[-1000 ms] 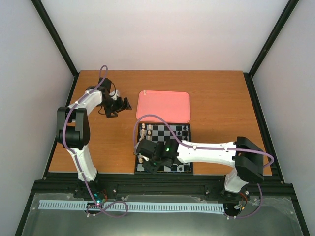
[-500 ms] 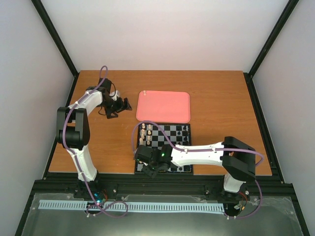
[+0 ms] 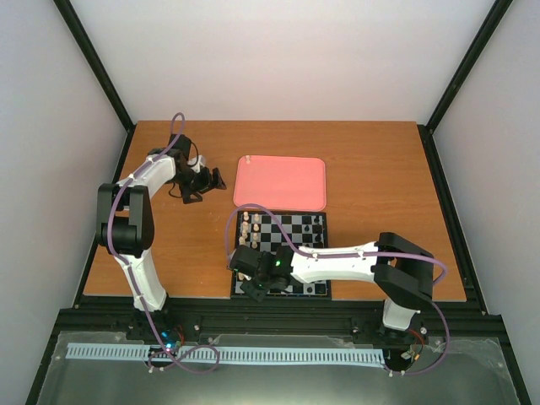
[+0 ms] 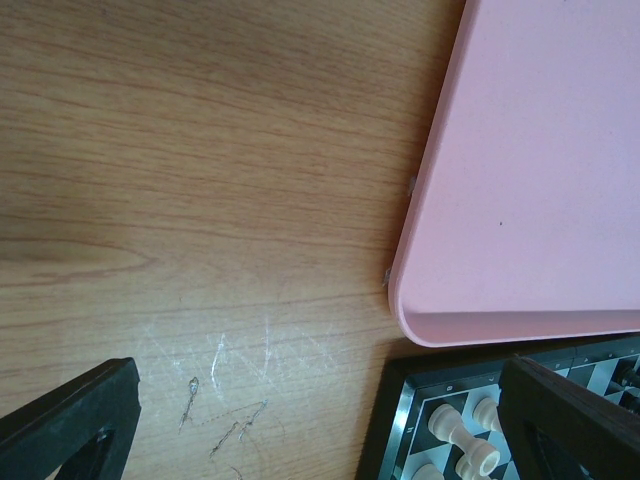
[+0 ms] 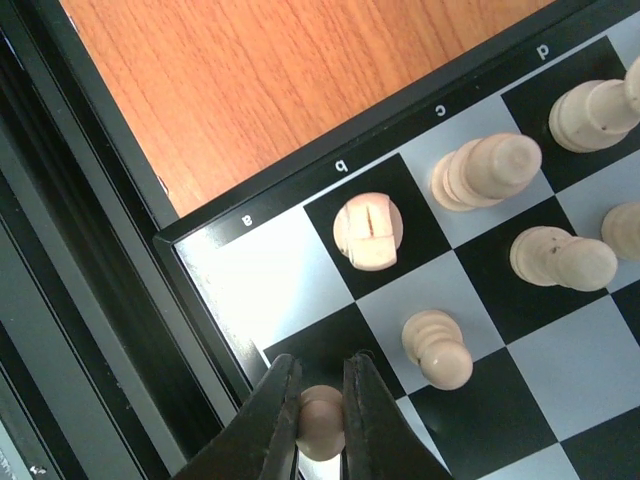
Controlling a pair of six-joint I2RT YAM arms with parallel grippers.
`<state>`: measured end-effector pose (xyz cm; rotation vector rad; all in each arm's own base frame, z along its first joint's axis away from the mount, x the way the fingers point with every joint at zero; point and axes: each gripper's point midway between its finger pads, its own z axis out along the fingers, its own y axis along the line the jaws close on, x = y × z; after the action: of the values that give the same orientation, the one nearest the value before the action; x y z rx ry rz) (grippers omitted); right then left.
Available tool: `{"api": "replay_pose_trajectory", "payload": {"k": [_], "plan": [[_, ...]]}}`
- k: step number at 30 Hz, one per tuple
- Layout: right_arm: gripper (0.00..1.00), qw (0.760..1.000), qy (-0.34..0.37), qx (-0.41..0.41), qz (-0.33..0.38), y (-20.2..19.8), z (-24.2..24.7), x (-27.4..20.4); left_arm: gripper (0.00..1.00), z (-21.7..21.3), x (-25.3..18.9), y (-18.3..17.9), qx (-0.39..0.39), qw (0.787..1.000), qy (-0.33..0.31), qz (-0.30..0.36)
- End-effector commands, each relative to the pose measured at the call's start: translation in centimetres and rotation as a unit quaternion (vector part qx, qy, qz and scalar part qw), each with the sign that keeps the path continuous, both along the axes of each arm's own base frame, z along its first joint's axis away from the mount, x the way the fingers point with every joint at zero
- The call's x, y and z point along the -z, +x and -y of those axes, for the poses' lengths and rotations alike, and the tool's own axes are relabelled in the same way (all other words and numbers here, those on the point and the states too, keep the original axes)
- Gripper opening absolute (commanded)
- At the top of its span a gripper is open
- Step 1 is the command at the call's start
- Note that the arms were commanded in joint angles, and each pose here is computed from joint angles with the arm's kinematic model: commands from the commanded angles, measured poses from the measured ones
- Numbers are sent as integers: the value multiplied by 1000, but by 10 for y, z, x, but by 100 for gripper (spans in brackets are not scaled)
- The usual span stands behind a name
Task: Set up the chess pieces on the board
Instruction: Place the chess piece on the chessboard.
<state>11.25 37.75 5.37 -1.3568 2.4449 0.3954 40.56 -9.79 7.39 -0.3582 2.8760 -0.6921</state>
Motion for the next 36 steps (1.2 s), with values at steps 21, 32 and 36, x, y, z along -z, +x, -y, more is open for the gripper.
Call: {"api": "replay_pose_trajectory", "payload": {"k": [21, 32, 36], "plan": [[12, 1000, 8, 0, -6, 3, -1, 15, 100, 1, -16, 8, 2, 1000, -3, 24], [14, 1000, 10, -3, -4, 3, -2, 15, 100, 1, -17, 6, 2, 1000, -2, 25], [18, 1000, 13, -8, -2, 2, -3, 13, 100, 0, -17, 6, 1, 1000, -2, 26]]}}
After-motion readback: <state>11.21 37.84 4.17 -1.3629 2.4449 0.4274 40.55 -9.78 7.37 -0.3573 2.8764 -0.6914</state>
